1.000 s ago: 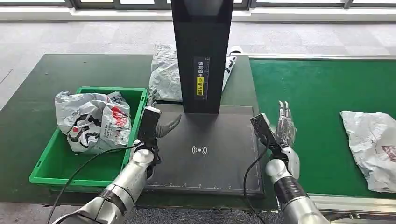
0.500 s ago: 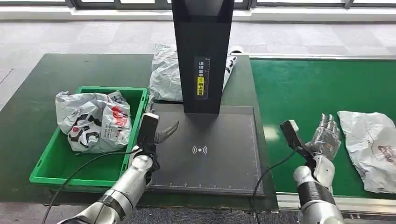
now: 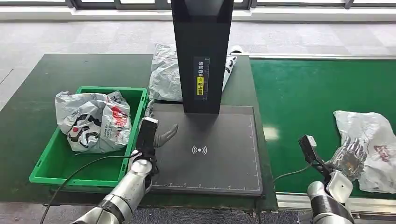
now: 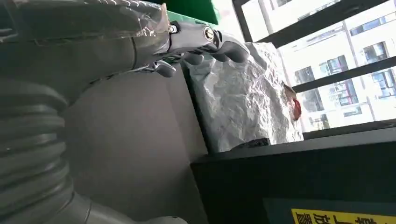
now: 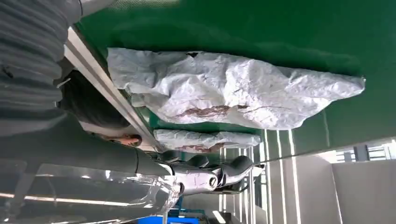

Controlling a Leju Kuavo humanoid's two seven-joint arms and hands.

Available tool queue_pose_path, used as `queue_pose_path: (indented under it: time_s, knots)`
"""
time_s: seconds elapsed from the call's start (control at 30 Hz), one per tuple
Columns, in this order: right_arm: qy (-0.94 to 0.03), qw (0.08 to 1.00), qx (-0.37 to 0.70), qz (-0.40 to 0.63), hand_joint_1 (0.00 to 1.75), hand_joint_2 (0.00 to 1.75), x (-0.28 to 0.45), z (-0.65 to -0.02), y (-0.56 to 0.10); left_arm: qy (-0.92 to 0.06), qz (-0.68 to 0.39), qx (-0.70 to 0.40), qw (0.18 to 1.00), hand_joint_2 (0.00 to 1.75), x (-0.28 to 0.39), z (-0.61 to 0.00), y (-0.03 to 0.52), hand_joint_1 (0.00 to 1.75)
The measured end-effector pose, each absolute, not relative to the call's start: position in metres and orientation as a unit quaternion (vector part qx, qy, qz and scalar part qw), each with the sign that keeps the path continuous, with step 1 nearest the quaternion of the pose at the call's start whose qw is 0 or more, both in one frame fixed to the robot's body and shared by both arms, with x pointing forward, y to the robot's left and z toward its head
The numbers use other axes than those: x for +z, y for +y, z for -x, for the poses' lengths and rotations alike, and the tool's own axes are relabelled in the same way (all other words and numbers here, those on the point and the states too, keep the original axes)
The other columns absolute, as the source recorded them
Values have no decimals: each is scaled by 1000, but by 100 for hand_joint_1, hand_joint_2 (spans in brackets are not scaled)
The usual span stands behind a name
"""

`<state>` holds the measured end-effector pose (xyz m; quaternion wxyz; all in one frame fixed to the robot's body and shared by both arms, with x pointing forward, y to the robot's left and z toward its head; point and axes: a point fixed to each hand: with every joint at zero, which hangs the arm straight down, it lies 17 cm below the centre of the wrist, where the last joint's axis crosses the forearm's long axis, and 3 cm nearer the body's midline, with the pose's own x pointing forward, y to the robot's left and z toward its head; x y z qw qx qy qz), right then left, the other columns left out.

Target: Moved the parcel from conveyor to table for the left to box.

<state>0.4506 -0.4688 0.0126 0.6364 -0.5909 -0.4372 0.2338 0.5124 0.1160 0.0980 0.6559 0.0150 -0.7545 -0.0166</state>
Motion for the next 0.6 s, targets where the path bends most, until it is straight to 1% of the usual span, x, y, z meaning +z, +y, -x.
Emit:
queue_pose_path:
  time_s: [0.23, 0.6]
  knots:
    - [-417, 640, 234, 601, 0, 175, 9, -444, -481, -755, -15, -13, 656, 175, 98, -510, 118, 0]
    - [-402, 648, 239, 601, 0, 175, 1, -441, -483, -756, -22, -7, 654, 175, 97, -509, 125, 0]
